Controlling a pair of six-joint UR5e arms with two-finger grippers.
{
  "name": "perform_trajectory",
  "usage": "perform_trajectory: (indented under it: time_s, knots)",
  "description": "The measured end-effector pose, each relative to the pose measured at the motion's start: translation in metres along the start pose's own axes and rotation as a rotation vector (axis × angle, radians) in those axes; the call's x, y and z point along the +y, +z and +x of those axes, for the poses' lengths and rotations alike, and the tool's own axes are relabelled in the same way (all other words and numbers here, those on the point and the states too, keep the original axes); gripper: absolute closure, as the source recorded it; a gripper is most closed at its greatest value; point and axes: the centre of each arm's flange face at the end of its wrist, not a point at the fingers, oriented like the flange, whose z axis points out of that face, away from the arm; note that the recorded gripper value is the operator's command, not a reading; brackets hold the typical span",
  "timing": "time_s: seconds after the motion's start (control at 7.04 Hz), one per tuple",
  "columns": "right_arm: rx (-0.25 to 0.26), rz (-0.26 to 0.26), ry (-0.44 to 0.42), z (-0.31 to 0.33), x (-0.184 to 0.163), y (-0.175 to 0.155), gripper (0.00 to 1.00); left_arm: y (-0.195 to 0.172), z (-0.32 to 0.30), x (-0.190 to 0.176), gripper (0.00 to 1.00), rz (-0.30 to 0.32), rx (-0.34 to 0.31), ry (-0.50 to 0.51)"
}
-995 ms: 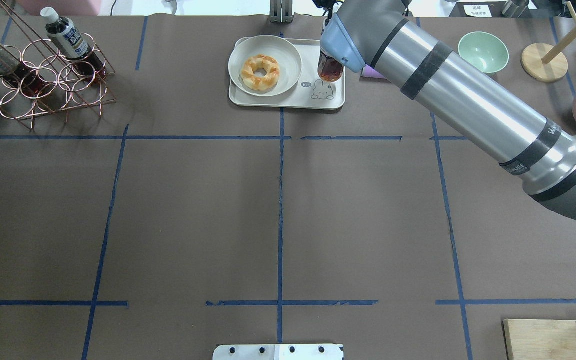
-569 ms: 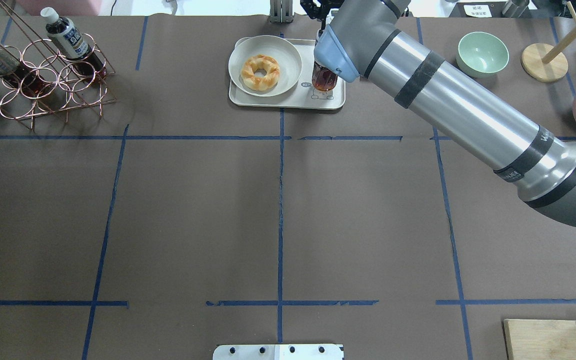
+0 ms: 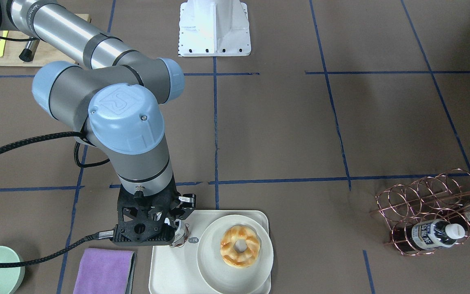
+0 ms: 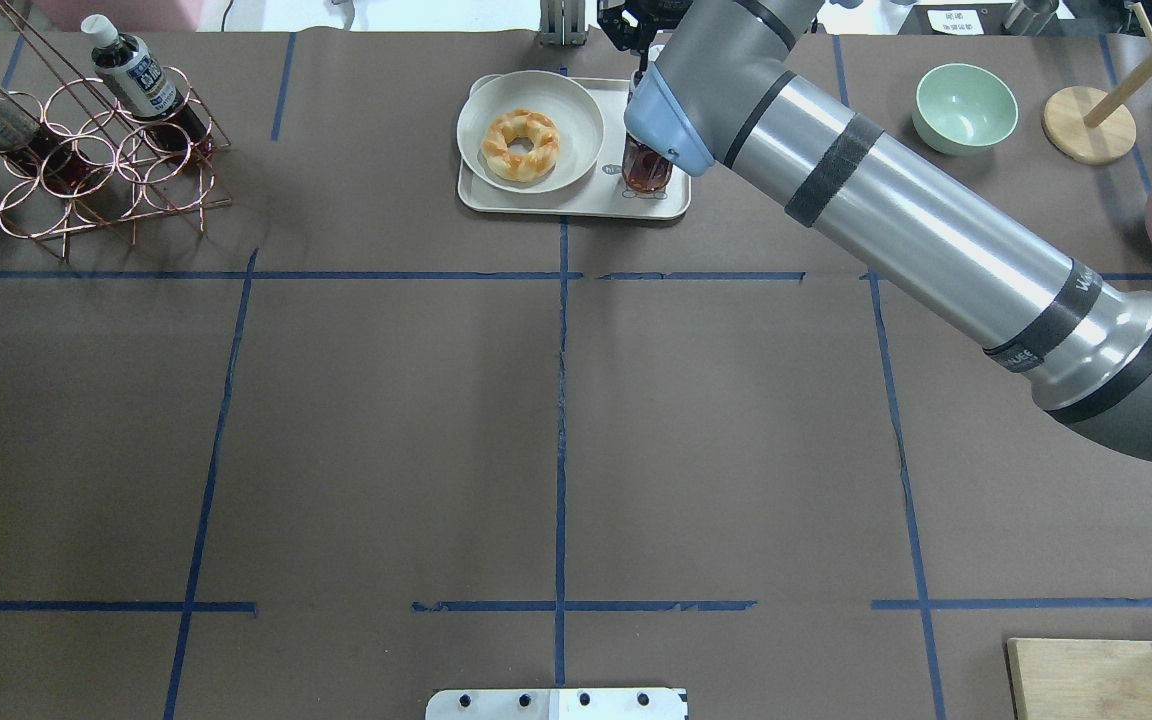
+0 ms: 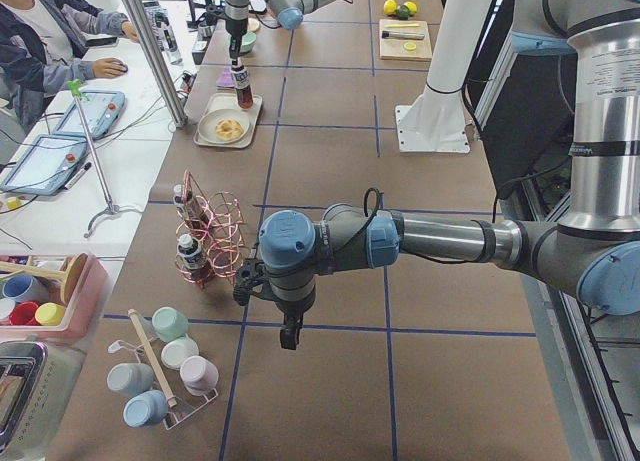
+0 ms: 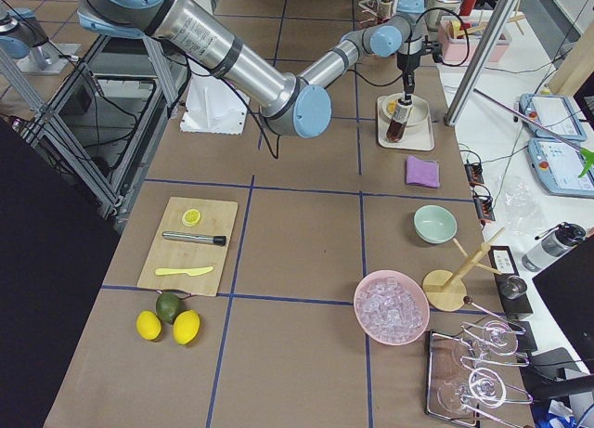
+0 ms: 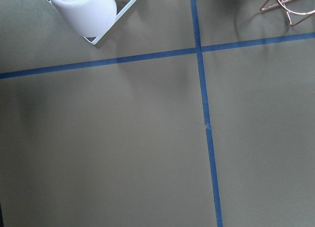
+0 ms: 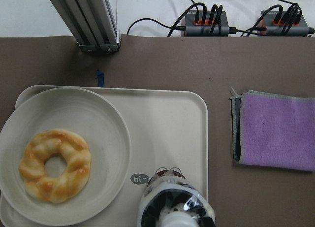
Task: Place tea on tray
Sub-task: 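Lower the bottle onto the tray beside the doughnut plate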
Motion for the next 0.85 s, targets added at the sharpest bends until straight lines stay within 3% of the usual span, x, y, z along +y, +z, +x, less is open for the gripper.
perform_trajectory:
  time_s: [0.28,0.71,0.85]
  knots:
    - [0.0,-0.001,-0.003,-0.0002,0.0005,0.0006,0.53,0.0,0.0,0.0,0.0,0.0,0.0,0.001]
    - [-0.001,-0.004,-0.012,-0.0029,0.0033,0.0023,0.45,0.0,0.0,-0.0001,0.0,0.001,0.0,0.001]
    - [-0.002,-0.003,-0.013,-0.0033,0.0036,0.0021,0.37,-0.0001,0.0,-0.0001,0.0,0.001,0.0,0.002]
